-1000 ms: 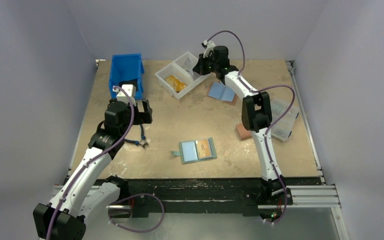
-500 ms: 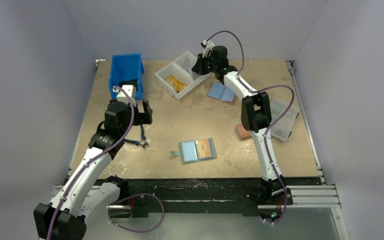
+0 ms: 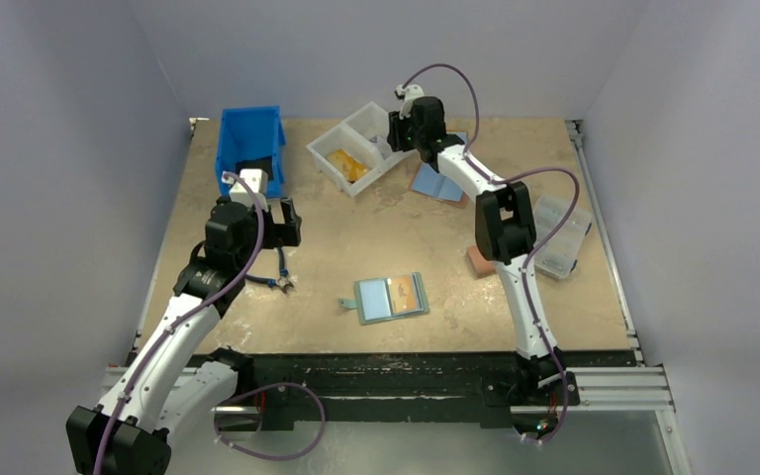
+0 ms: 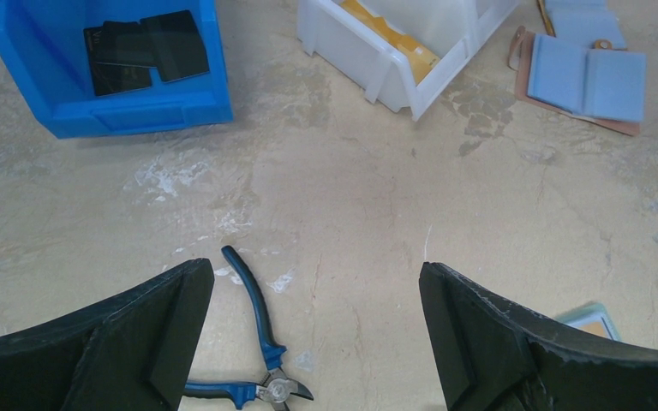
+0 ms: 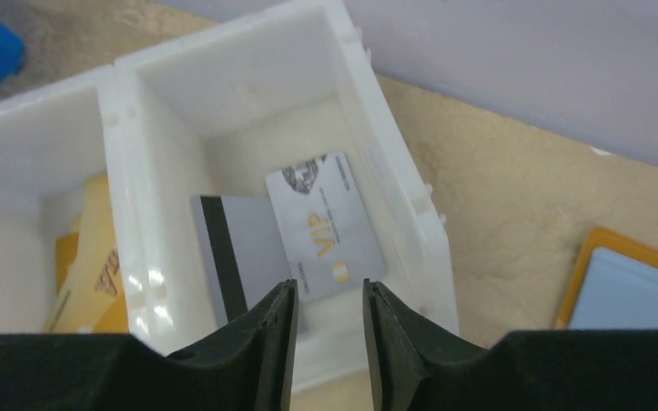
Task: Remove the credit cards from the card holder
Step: Place the credit card in the storage box.
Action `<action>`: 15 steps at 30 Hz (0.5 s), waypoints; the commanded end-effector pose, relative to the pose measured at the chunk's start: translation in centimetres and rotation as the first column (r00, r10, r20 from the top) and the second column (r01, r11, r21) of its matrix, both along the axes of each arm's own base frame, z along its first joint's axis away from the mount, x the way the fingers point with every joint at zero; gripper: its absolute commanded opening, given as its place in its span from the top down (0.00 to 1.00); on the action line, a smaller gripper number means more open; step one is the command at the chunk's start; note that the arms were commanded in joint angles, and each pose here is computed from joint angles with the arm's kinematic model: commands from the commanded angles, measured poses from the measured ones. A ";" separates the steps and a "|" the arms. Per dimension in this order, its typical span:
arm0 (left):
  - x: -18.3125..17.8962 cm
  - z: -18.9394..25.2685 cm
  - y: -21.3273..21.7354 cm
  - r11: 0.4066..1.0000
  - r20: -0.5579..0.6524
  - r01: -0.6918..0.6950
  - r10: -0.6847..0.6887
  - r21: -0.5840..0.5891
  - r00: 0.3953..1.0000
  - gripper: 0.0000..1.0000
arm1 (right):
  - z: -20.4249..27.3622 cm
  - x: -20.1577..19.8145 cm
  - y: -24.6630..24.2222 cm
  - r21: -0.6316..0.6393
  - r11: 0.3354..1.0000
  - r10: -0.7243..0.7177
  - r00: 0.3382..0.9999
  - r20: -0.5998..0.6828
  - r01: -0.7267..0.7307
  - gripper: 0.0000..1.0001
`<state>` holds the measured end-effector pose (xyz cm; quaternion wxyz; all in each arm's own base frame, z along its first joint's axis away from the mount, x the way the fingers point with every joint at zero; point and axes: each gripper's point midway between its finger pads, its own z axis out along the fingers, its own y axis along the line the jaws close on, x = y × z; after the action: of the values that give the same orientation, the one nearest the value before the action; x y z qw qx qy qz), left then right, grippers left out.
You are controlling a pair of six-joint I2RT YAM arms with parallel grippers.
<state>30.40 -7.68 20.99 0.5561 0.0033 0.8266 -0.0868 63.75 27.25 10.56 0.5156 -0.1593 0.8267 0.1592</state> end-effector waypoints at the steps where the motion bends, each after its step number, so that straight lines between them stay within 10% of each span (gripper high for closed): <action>1: 0.2 1.7 -0.8 0.998 0.067 0.040 -0.037 -0.046 0.997 0.01 | 10.7 -1.1 -1.3 0.003 1.000 -0.008 0.985 0.173 0.008 0.60; 7: -0.2 1.4 -2.8 0.986 0.056 0.140 -0.135 -0.094 0.989 0.01 | 14.1 -7.5 0.1 -0.023 0.970 0.241 0.956 0.168 -0.240 0.60; 15: -1.7 0.9 -8.1 0.888 0.033 0.373 -0.378 -0.270 0.925 0.01 | 16.5 -22.6 -0.2 -0.019 0.763 0.644 0.757 0.114 -0.646 0.57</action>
<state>29.76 -12.16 21.47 0.5388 0.0559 0.8166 -0.1994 49.39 26.84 26.80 0.5304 -0.3384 0.7357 0.2507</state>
